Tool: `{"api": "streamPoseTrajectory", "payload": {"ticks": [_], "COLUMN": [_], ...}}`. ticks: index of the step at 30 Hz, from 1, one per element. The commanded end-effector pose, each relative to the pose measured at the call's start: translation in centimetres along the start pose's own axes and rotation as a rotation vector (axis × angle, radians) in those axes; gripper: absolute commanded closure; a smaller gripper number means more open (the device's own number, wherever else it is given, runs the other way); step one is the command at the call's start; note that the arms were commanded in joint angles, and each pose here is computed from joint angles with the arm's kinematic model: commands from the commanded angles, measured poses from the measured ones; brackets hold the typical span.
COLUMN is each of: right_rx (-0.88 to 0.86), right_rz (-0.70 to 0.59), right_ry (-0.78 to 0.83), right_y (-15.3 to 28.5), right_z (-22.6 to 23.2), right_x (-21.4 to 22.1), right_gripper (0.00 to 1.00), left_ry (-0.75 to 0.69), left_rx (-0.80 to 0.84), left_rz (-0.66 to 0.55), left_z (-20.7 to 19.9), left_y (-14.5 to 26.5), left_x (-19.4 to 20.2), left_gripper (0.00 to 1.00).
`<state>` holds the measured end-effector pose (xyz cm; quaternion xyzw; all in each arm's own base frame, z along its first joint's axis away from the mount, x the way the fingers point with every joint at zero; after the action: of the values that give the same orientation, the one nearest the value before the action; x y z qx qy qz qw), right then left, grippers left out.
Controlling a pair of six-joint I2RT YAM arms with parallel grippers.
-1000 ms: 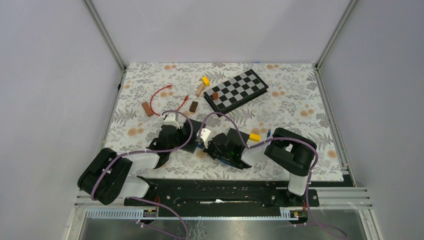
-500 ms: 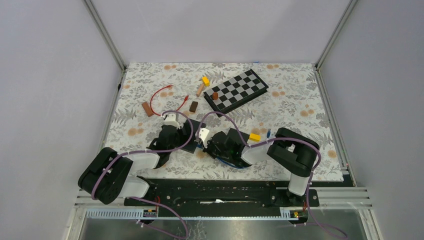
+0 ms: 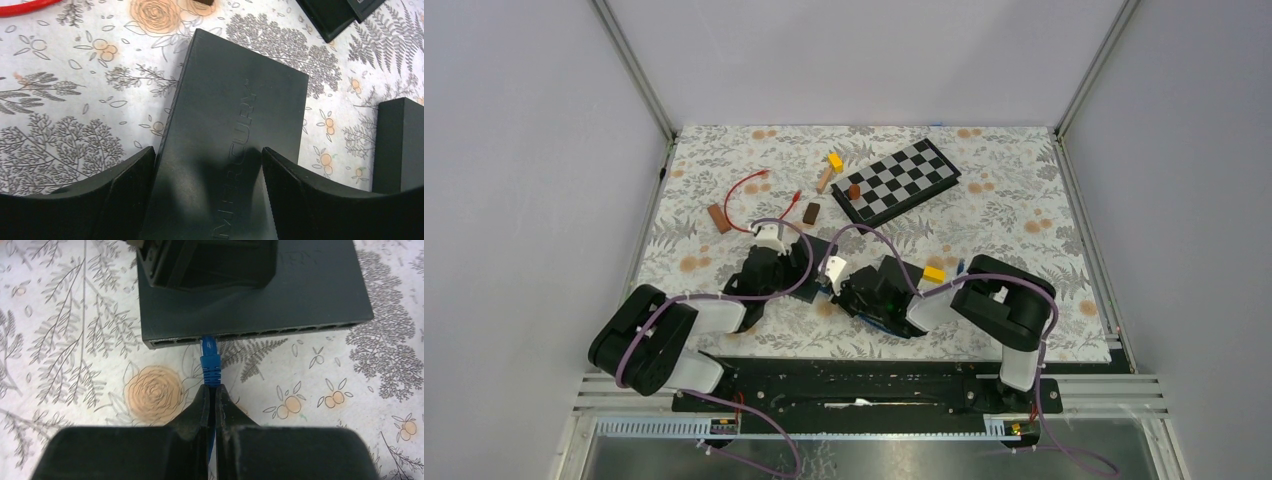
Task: Insert the plug into the switch port
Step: Insert the connector into the switch port.
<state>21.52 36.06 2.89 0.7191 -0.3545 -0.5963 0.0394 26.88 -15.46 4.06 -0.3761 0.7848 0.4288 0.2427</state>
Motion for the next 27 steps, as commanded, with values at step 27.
{"api": "streamPoseTrajectory", "payload": {"ticks": [27], "right_rx": [0.084], "right_rz": [-0.502], "right_ry": [0.037], "right_y": [-0.1], "right_z": [-1.7], "right_x": [-13.9], "right_gripper": [1.00], "left_ry": [0.133], "left_rx": [0.268], "left_rz": [0.470], "left_z": [-4.7], "left_y": [3.2], "left_x": [8.2], "left_gripper": [0.33]}}
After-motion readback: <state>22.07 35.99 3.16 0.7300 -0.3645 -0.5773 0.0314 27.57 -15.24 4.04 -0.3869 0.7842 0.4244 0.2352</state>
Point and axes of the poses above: each gripper's point midway between its finger pads, its own y axis back along the fingers, its own z axis along the line the jaws close on, x = y × z, the point moved 3 cm from there along y, back along the fingers, and after that the axes turned 12 degrees about y, right-handed, at the moved point
